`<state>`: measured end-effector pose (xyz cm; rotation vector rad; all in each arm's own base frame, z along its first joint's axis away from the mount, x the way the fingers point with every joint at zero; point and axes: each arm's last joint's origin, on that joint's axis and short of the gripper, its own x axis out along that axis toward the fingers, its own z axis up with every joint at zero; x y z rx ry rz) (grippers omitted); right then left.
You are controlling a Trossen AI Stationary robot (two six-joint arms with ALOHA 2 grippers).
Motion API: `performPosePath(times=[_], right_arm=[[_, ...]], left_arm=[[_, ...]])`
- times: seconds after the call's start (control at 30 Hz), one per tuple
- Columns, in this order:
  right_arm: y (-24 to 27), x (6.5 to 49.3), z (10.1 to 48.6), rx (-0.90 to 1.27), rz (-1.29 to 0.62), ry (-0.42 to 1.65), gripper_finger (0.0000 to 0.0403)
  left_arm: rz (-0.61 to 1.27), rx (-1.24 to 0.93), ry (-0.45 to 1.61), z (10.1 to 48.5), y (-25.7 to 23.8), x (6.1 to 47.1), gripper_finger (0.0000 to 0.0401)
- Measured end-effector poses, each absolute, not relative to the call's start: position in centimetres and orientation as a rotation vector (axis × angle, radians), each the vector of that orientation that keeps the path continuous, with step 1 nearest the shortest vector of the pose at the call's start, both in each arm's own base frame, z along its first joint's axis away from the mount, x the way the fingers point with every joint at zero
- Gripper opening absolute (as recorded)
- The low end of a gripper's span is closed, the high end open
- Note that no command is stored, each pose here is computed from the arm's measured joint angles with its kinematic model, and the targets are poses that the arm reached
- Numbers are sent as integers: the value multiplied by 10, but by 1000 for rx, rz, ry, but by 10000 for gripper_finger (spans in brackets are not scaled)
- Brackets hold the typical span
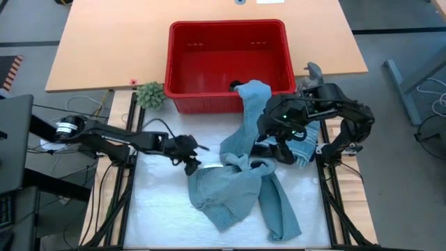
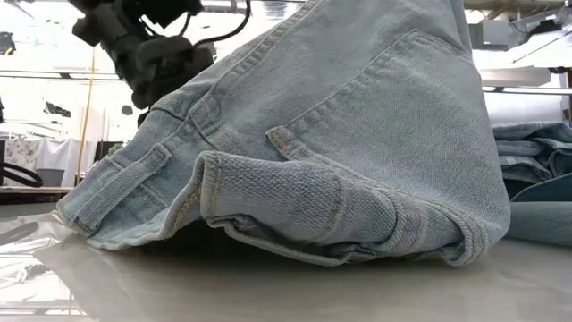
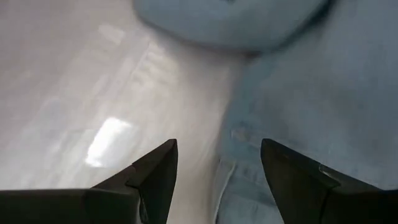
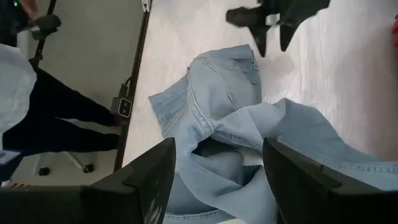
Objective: Fold Laundry from Bin
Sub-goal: Fold the blue pants
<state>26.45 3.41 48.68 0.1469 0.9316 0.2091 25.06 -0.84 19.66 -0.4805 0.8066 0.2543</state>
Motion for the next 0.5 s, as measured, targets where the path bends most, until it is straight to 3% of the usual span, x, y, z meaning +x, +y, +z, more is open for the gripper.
performPosePath(times=[0.17, 0.5], right_arm=[[35, 270, 483, 187, 190, 950, 265], [43, 271, 482, 206, 202, 966, 265]], left_arm=[[200, -371, 873, 167, -19, 269, 219], [109, -354, 975, 119, -31, 289, 219]])
